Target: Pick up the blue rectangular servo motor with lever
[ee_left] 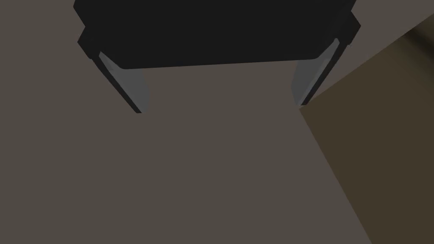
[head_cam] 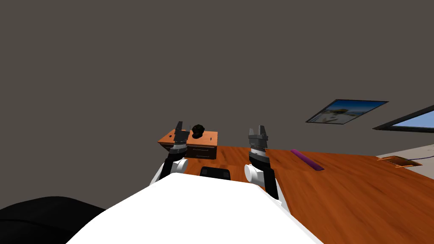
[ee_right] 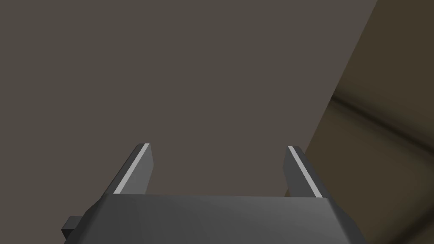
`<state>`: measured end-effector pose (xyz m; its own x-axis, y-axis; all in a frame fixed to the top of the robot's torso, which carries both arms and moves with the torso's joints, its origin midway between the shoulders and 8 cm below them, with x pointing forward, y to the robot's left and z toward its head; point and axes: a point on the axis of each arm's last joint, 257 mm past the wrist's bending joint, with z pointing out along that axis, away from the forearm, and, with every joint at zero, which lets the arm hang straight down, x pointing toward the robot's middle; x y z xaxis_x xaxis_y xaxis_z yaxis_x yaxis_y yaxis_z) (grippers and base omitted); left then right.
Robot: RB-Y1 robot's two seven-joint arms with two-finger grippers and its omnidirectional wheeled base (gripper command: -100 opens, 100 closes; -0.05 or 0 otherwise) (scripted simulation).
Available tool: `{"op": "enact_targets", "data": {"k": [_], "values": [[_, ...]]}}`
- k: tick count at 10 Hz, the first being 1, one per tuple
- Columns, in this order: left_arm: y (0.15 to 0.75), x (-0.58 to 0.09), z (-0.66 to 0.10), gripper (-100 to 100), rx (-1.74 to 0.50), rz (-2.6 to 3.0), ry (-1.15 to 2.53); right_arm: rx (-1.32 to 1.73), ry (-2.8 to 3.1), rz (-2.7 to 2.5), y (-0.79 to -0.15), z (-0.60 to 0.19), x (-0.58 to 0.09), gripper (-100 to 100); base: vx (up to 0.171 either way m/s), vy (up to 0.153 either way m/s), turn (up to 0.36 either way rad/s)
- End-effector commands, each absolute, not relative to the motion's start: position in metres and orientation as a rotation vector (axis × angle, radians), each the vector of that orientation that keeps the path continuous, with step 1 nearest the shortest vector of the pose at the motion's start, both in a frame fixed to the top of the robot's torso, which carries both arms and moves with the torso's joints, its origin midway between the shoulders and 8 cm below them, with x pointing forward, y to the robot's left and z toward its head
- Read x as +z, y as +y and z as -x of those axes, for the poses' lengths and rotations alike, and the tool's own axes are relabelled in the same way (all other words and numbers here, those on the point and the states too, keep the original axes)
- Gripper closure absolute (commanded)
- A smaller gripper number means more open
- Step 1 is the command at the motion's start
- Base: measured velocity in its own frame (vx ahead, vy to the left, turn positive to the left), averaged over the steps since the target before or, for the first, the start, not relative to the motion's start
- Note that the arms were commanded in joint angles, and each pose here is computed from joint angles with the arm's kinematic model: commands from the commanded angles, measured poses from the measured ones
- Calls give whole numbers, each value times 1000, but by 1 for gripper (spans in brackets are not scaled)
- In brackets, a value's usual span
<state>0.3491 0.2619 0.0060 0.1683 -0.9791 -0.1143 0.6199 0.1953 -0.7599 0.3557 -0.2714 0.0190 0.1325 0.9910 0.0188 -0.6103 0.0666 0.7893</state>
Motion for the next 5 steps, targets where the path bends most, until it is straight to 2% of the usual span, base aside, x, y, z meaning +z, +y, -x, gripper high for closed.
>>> {"op": "enact_targets", "data": {"k": [1, 3, 5], "values": [[259, -7, -356, -100, -1242, 634, 746, 1339, 637, -757, -271, -356, 19, 0, -51, -21, -116], [258, -27, -364, -100, -1220, 638, 814, 1339, 637, -757, -271, -356, 19, 0, -90, -23, -113], [257, -54, -374, -100, -1189, 650, 896, 1339, 637, -757, -271, -356, 19, 0, -129, -53, -147]]}}
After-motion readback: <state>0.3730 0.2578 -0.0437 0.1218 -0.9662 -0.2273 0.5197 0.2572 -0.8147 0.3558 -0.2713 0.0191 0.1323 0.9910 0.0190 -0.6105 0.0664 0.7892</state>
